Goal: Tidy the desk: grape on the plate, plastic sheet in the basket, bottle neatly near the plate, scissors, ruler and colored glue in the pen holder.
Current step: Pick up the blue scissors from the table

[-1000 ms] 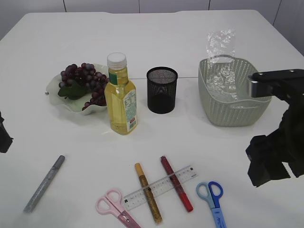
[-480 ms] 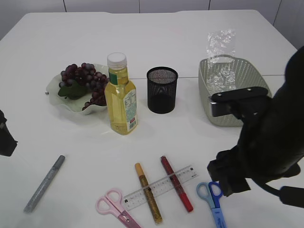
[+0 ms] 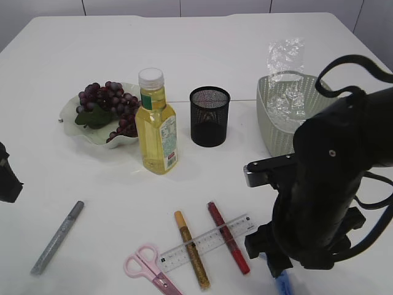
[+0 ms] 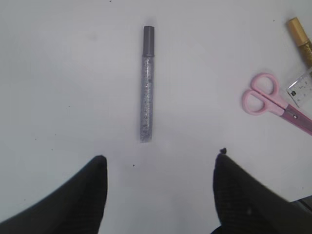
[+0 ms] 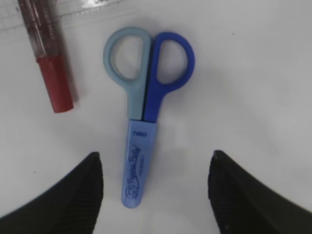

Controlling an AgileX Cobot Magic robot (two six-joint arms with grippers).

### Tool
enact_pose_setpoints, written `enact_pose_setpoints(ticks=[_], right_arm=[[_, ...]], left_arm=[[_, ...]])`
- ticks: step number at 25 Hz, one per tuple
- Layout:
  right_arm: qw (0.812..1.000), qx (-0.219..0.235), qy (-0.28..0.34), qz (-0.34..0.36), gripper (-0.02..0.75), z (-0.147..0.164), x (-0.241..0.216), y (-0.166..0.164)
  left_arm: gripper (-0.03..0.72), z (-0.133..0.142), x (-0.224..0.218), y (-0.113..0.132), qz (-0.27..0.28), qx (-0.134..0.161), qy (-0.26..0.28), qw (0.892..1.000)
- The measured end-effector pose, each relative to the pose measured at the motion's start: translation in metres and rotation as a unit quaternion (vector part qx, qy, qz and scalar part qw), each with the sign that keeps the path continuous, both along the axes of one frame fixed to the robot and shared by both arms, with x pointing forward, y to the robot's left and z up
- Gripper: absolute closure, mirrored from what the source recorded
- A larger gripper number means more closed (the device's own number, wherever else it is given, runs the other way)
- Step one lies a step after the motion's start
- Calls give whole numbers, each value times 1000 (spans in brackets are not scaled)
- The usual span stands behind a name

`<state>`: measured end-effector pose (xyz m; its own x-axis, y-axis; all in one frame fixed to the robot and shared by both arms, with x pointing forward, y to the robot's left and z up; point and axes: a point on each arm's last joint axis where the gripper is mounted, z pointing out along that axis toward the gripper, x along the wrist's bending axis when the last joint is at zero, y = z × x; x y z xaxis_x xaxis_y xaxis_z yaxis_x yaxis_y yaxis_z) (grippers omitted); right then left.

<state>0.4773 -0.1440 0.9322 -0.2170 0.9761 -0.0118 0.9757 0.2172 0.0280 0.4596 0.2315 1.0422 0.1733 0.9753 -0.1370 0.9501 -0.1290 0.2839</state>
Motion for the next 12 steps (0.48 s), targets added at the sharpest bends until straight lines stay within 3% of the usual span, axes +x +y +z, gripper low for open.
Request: enact_pose_setpoints(ticks=[12], right_arm=[[999, 15, 4, -32, 242, -30, 9, 9]], left_arm=[[192, 0, 0, 0, -1, -1, 1, 1000]])
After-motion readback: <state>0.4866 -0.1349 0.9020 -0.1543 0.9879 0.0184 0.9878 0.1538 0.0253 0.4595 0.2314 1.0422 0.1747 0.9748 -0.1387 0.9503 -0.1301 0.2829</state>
